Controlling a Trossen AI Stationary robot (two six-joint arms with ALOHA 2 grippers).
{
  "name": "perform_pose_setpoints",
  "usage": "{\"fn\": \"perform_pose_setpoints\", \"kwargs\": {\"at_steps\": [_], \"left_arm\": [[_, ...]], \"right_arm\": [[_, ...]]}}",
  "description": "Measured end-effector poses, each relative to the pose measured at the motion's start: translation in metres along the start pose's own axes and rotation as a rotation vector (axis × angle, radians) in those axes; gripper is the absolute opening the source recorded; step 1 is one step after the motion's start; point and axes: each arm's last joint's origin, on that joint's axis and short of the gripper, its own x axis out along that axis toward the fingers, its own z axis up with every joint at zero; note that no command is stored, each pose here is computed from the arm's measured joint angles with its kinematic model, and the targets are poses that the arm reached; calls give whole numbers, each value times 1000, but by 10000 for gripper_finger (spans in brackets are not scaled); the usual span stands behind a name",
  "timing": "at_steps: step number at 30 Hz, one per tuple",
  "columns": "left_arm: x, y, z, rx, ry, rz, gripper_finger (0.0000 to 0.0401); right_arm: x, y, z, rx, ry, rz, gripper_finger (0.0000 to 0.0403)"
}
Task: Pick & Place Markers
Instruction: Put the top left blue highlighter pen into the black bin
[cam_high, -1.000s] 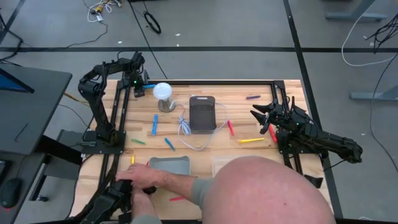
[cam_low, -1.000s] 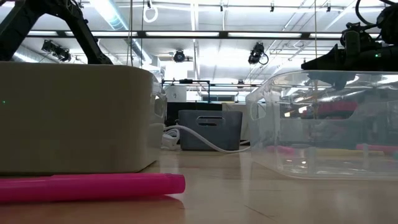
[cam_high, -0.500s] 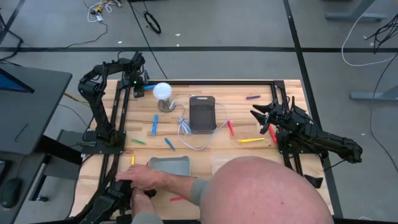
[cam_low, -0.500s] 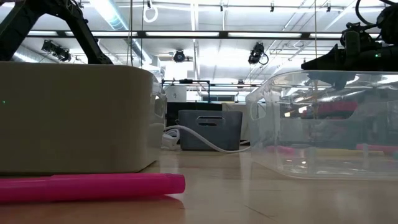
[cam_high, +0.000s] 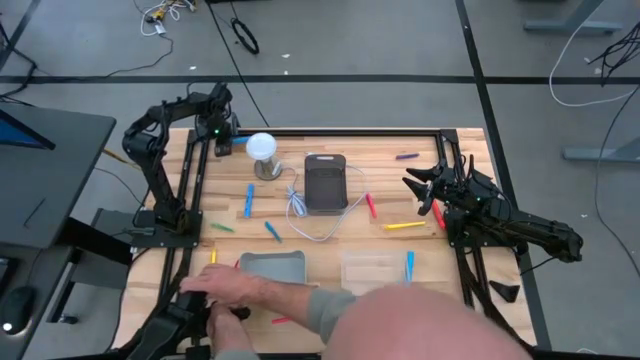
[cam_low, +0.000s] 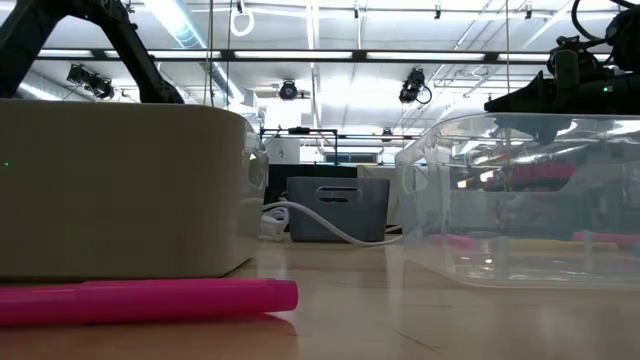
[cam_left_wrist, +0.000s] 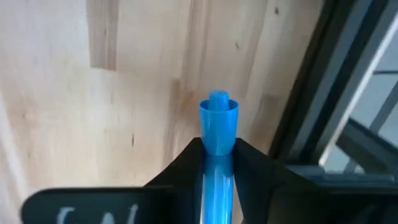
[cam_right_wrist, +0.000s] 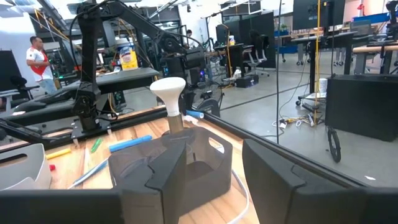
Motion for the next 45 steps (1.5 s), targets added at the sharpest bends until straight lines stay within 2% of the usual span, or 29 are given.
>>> {"fn": "perform_pose_setpoints", "kwargs": {"at_steps": [16, 28, 36, 45], "left_arm": [[-48, 4, 0, 32, 55, -142, 69], [-84, 2, -2, 83, 151, -320, 70], [-107, -7, -11, 160, 298, -506, 69], [-132, -22, -34, 349, 528, -807, 69]], "right_arm": [[0, 2, 0, 0, 7, 53, 159], [0, 2, 0, 0, 6, 53, 159], [0, 2, 0, 0, 6, 53, 159], [0, 2, 0, 0, 7, 52, 159]]}}
